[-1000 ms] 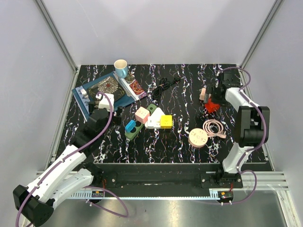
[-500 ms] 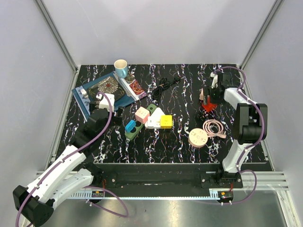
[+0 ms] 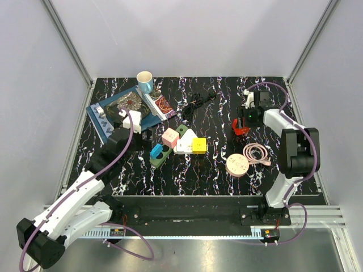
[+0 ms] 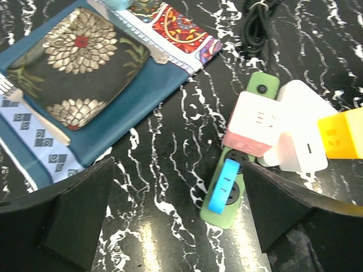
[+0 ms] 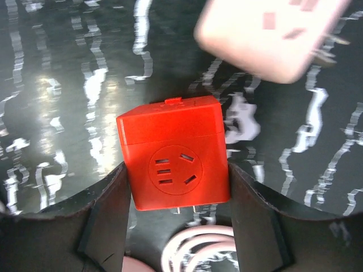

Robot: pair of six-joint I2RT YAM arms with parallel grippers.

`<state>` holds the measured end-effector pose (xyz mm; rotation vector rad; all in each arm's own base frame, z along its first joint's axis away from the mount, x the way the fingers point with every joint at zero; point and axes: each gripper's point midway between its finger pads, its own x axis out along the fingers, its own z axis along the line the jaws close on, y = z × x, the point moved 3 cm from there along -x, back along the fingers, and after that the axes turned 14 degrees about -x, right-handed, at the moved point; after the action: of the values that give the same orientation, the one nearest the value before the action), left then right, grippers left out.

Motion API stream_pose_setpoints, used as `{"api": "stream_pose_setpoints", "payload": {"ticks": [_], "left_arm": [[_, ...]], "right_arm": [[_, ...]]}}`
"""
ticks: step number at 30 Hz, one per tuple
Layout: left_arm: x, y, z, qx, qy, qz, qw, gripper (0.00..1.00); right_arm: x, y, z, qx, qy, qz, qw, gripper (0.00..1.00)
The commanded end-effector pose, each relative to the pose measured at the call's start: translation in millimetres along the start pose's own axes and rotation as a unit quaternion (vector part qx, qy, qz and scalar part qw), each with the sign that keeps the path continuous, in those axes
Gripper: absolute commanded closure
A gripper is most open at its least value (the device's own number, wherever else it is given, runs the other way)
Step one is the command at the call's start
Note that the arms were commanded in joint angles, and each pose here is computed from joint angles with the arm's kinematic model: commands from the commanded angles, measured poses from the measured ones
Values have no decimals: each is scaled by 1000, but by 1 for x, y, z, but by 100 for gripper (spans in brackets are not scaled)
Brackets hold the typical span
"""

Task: Insert the plug

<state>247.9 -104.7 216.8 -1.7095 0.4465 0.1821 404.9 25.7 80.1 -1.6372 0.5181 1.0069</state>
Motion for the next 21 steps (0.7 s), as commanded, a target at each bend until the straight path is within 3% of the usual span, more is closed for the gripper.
{"api": "stream_pose_setpoints", "payload": {"ticks": [1,9,16,21], "left_arm": [[-1,-36,-32,-48,70,-26,996,1],[2,-62,-83,-143,169,3,975,1],[3,-69,-133,-259,271,64,925,1],[5,-78,-154,-319,297,77,897,1]], "right_arm": [[-34,-40,49,-22,-38,-77,996,68],[-100,-78,117,-57,-93,-206,972,73],[-163,-95,172,-58,-164,-331,928,73],[-191,-89,206,-64,-212,-371,902,73]]}}
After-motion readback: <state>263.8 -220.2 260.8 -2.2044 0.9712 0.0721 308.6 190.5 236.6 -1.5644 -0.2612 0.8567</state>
